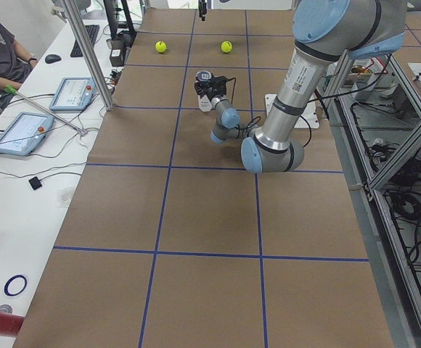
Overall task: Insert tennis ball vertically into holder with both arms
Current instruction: 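Hold the can with the left gripper while the right arm reaches out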
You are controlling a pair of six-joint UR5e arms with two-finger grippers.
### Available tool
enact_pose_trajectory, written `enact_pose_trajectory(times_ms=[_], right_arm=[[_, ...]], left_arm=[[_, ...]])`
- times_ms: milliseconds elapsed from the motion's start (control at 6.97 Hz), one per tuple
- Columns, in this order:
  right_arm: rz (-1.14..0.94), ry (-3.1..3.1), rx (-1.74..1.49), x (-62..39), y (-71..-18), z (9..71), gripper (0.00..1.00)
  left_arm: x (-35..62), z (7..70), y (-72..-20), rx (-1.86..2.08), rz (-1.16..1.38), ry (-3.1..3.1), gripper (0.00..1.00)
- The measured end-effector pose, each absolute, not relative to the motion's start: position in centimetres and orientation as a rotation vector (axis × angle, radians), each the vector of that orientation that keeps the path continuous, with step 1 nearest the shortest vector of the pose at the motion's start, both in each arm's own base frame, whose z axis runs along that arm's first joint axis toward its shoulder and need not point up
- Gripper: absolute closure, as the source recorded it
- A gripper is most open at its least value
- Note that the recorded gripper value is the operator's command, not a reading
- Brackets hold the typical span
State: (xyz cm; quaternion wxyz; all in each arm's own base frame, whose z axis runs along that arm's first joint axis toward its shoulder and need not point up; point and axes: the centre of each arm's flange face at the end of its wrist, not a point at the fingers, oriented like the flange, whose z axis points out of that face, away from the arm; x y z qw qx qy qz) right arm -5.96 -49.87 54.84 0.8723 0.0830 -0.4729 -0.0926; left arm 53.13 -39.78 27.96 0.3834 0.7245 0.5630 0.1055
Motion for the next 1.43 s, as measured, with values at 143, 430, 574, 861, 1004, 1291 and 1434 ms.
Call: enact_pose_trajectory(times_ms=[143, 430, 574, 861, 1004, 1291, 1434], right_arm=[[-0.197, -0.987, 0.172, -6.1, -49.9, 54.9, 0.01], [-0.198, -0.985, 0.171, -6.2, -49.9, 54.9, 0.01], [-0.198, -0.985, 0.171, -6.2, -49.9, 54.9, 0.01], [-0.199, -0.984, 0.171, -6.3, -49.9, 54.9, 0.01], [-0.200, -0.983, 0.168, -6.4, -49.8, 55.0, 0.01], [-0.200, -0.983, 0.139, -7.7, -49.5, 55.2, 0.01], [-0.186, -0.983, 0.108, -9.6, -48.8, 55.1, 0.01]], left_arm=[[53.2, 27.9, -39.7, 1.845, 0.268, 1.435, 0.24], [53.4, 27.9, -39.5, 1.840, 0.270, 1.435, 0.19], [53.5, 27.9, -39.4, 1.838, 0.270, 1.435, 0.17], [53.7, 27.9, -39.3, 1.835, 0.270, 1.435, 0.17], [53.7, 27.9, -39.3, 1.835, 0.270, 1.435, 0.17], [53.7, 27.9, -39.3, 1.834, 0.270, 1.435, 0.17], [53.7, 27.9, -39.3, 1.834, 0.270, 1.435, 0.17]])
